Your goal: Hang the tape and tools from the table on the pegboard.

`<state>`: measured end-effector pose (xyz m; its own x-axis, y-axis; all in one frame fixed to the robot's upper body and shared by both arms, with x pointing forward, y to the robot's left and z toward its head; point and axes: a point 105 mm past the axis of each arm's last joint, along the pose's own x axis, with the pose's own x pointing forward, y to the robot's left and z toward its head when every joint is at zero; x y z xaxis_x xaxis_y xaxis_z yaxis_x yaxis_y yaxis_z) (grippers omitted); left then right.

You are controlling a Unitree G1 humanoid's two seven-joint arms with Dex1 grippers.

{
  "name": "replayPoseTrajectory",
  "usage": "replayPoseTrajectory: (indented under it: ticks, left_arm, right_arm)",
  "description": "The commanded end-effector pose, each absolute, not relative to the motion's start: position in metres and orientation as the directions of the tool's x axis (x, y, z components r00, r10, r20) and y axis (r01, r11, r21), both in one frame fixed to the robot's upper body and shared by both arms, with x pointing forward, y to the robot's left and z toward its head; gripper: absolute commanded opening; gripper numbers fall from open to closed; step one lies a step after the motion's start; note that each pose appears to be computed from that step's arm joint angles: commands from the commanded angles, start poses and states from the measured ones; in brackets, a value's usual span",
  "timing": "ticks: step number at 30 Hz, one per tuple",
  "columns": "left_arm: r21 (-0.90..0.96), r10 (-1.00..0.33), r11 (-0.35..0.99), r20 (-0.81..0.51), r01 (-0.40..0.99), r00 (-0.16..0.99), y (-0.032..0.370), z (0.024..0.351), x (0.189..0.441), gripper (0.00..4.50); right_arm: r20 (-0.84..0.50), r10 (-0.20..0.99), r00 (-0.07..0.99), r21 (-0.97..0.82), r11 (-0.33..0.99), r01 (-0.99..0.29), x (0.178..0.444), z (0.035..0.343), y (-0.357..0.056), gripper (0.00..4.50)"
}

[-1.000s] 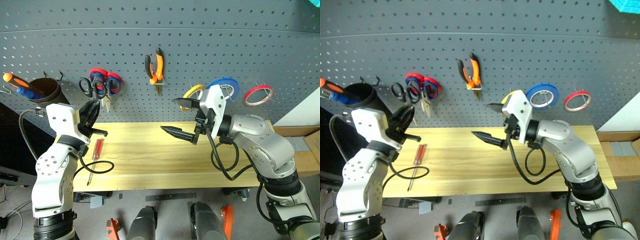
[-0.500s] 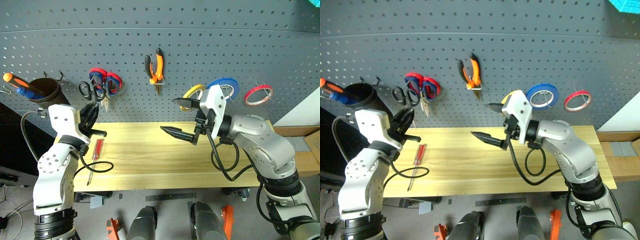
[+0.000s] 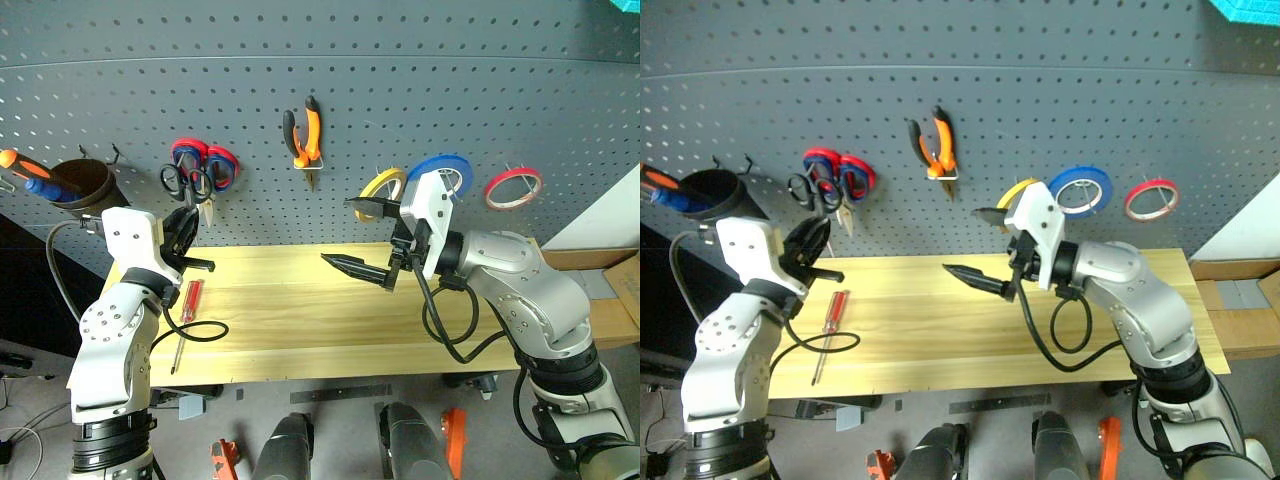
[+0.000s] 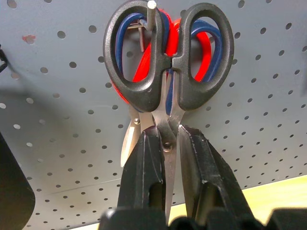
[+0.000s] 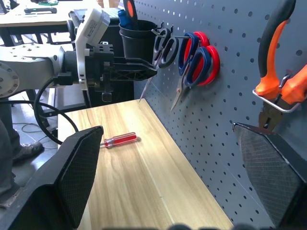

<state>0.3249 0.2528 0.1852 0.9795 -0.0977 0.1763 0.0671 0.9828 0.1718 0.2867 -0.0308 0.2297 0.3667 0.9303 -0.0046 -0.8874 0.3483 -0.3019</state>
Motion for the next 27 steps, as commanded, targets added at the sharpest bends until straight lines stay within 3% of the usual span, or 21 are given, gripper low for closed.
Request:
replayPoseTrajectory:
  ticks: [1,8,10,12,17,20,27]
  left_arm:
    - [0.18,-0.109,0.981,0.225,0.068,0.968,0.252,0.197,0.324,1.45]
    - [0.174,-0.051,0.984,0.162,0.022,0.985,0.261,0.178,0.323,3.9]
    - [0.163,-0.016,0.987,0.087,0.001,0.996,0.268,0.163,0.323,4.46]
    - [0.173,0.064,0.984,-0.076,-0.05,0.995,0.283,0.13,0.321,4.46]
    - [0.157,0.107,0.986,-0.279,-0.064,0.954,0.294,0.092,0.315,4.46]
    - [0.106,0.072,0.994,-0.372,-0.035,0.925,0.294,0.077,0.312,4.46]
    - [0.099,0.155,0.988,-0.528,-0.121,0.835,0.327,0.057,0.318,4.46]
  right_arm:
    - [0.061,0.936,0.348,-0.359,0.346,-0.867,0.278,0.247,-0.03,4.5]
    - [0.123,0.942,0.314,-0.387,0.336,-0.859,0.272,0.256,-0.029,4.5]
    - [0.147,0.947,0.285,-0.407,0.321,-0.855,0.268,0.26,-0.028,4.5]
    - [0.14,0.953,0.27,-0.427,0.304,-0.851,0.265,0.258,-0.027,4.5]
    - [0.115,0.956,0.271,-0.441,0.293,-0.848,0.266,0.25,-0.027,4.5]
    - [0.107,0.955,0.277,-0.439,0.295,-0.849,0.266,0.248,-0.026,4.5]
    - [0.017,0.943,0.331,-0.406,0.309,-0.86,0.275,0.235,-0.021,4.5]
